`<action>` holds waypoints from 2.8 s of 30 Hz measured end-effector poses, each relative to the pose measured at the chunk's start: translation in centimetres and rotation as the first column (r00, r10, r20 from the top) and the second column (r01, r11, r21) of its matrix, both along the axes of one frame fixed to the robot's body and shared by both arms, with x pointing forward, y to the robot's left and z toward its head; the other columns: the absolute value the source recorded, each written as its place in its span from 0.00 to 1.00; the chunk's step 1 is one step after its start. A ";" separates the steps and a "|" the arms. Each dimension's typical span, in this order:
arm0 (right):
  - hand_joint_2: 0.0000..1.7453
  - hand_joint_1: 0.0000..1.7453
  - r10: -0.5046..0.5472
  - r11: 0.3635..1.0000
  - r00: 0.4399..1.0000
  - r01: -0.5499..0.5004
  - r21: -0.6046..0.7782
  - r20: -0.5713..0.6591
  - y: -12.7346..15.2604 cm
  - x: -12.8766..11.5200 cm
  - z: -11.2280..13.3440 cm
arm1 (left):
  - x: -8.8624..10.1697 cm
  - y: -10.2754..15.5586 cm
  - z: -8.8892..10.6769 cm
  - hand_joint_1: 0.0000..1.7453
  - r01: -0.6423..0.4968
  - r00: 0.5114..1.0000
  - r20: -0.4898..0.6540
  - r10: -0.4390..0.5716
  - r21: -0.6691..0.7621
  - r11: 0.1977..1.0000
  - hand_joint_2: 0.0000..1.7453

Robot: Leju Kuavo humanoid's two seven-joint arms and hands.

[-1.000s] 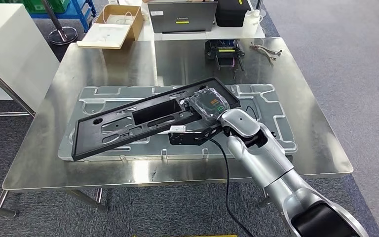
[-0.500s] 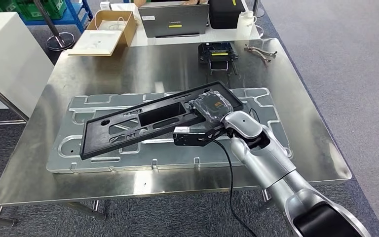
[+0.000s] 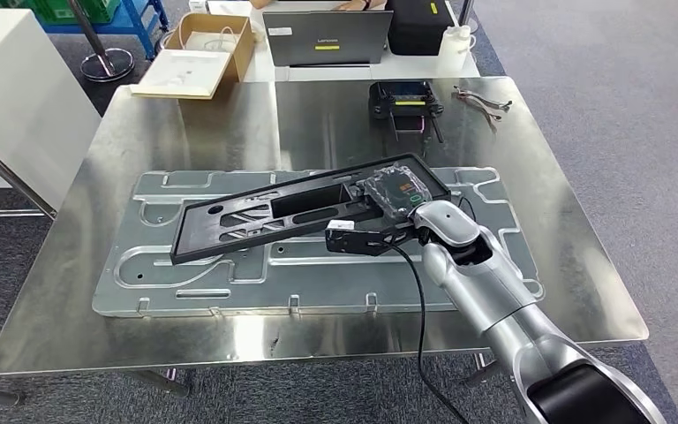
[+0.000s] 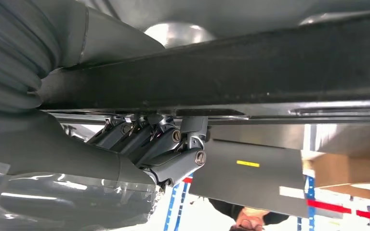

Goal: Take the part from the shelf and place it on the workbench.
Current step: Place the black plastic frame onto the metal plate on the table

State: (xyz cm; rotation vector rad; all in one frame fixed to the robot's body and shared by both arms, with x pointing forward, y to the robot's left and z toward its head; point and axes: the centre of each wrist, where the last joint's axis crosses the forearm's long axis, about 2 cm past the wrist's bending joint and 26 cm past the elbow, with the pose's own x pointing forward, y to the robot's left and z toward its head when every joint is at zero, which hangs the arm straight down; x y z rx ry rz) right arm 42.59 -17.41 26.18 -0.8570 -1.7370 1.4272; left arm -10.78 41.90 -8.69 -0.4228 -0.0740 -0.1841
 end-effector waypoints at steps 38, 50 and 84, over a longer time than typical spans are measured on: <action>0.00 0.00 0.163 0.978 0.982 -0.174 0.116 0.096 3.4 -1.7 4.6 | -0.1 -0.2 0.0 0.00 -0.009 1.000 0.005 0.009 0.000 1.000 0.00; 0.00 0.00 0.230 0.959 0.954 -0.255 0.123 0.190 4.9 -3.2 7.5 | -0.2 -0.3 0.0 0.00 -0.009 1.000 0.003 0.009 -0.009 1.000 0.00; 0.00 0.00 0.227 0.962 0.954 -0.252 0.109 0.196 4.9 -3.4 7.6 | -0.8 0.1 0.2 0.00 -0.022 1.000 -0.009 0.022 -0.009 1.000 0.00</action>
